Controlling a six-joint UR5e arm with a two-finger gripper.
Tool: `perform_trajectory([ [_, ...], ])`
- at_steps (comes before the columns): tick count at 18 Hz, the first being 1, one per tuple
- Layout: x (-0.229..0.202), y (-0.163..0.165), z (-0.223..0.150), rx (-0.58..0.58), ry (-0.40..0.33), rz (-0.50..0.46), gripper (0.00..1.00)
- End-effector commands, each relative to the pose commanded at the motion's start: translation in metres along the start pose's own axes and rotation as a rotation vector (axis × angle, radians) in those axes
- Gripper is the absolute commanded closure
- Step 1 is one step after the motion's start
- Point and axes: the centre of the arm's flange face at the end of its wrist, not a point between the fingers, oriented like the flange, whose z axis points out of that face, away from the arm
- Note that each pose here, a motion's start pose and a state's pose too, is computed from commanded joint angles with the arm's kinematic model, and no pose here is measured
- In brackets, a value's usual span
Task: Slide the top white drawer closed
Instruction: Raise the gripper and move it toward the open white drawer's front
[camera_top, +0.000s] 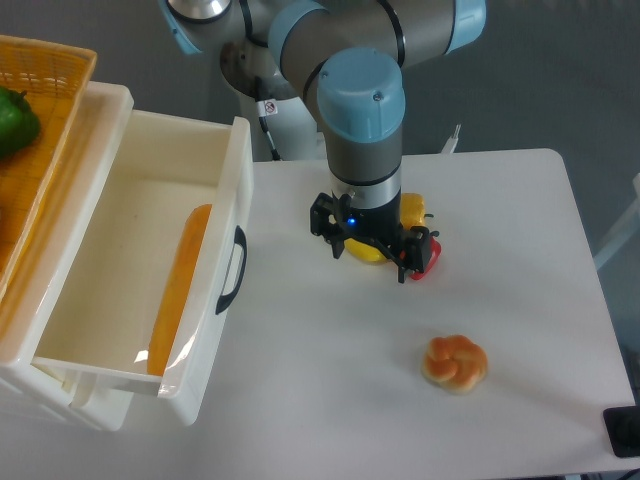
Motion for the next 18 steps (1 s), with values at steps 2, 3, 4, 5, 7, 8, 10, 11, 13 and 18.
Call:
perform_trajectory([
  [2, 0.001, -0.001, 0.004, -0.004, 0.003, 0.003, 0.0],
  [3, 0.001, -0.001, 0.004, -0.004, 0.005, -0.003, 0.0],
  [4, 0.0, -0.002, 0.004, 0.0, 0.0, -0.009, 0.0],
  [5, 0.001, -0.003, 0.011, -0.006, 0.009, -0.012, 0.0],
  [7, 0.004, -0.002, 0.017, -0.021, 0.016, -0.014, 0.0],
  [8, 0.008, -0.003, 0.02, -0.024, 0.023, -0.015, 0.0],
  [10, 0.013, 0.0, 0.027, -0.031, 0.037, -0.019, 0.0],
  [11, 0.016, 0.0, 0.03, -0.033, 0.042, -0.02, 0.0],
  [13, 0.016, -0.002, 0.035, -0.034, 0.048, -0.019, 0.0],
  [18, 0.024, -0.014, 0.061, -0.061, 0.082, 0.004, 0.0],
])
